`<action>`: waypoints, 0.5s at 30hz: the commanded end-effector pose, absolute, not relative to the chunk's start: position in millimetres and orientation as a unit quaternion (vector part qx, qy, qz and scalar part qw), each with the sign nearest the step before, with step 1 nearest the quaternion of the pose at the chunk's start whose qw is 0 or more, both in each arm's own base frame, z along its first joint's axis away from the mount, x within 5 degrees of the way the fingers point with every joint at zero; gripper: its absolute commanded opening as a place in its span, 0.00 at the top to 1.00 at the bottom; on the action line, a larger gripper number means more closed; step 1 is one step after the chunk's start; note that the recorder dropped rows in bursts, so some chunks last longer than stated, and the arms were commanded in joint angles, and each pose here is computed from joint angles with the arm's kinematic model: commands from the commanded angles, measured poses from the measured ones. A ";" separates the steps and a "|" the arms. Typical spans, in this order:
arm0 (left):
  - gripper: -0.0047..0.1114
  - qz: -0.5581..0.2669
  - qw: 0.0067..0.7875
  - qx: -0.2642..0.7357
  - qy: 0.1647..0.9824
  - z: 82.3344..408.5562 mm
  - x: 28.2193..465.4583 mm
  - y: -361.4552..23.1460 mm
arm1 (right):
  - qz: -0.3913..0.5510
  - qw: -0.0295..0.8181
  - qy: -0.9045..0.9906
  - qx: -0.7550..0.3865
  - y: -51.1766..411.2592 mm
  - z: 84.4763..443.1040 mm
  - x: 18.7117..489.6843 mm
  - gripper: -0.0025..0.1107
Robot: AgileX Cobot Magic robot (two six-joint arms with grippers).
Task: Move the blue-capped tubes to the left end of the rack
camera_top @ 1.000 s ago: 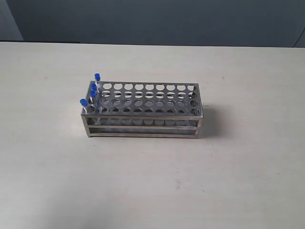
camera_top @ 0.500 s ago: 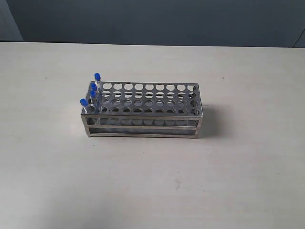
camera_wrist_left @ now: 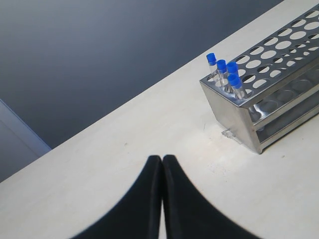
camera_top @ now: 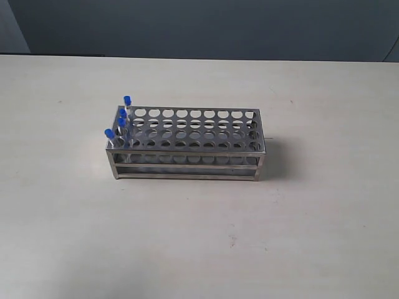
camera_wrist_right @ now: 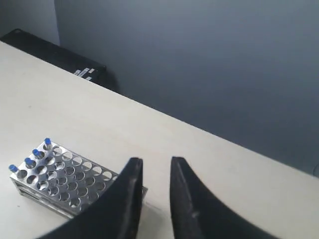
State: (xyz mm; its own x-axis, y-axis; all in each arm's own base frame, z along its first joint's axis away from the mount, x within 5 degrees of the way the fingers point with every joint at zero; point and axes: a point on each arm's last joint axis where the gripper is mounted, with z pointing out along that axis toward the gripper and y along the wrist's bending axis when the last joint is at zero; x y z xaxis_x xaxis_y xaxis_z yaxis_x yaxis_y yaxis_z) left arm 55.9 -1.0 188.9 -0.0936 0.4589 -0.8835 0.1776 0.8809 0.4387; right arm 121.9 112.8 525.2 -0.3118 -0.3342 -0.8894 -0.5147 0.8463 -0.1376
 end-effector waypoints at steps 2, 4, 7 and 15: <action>0.95 0.102 0.640 0.214 0.731 190.8 55.9 -1.8 | 0.083 0.522 0.832 -0.167 50.5 474.8 96.7 0.80; 0.95 0.102 0.640 0.214 0.731 190.8 55.9 -1.8 | 0.075 0.586 0.790 -0.164 40.7 434.1 99.1 0.80; 0.95 0.102 0.640 0.214 0.731 190.8 55.9 -1.8 | 0.064 0.654 0.741 -0.140 30.9 361.0 102.2 0.80; 0.95 0.100 0.640 0.213 0.732 190.5 55.9 -1.7 | 0.045 0.668 0.738 0.078 -1.8 226.9 62.0 0.80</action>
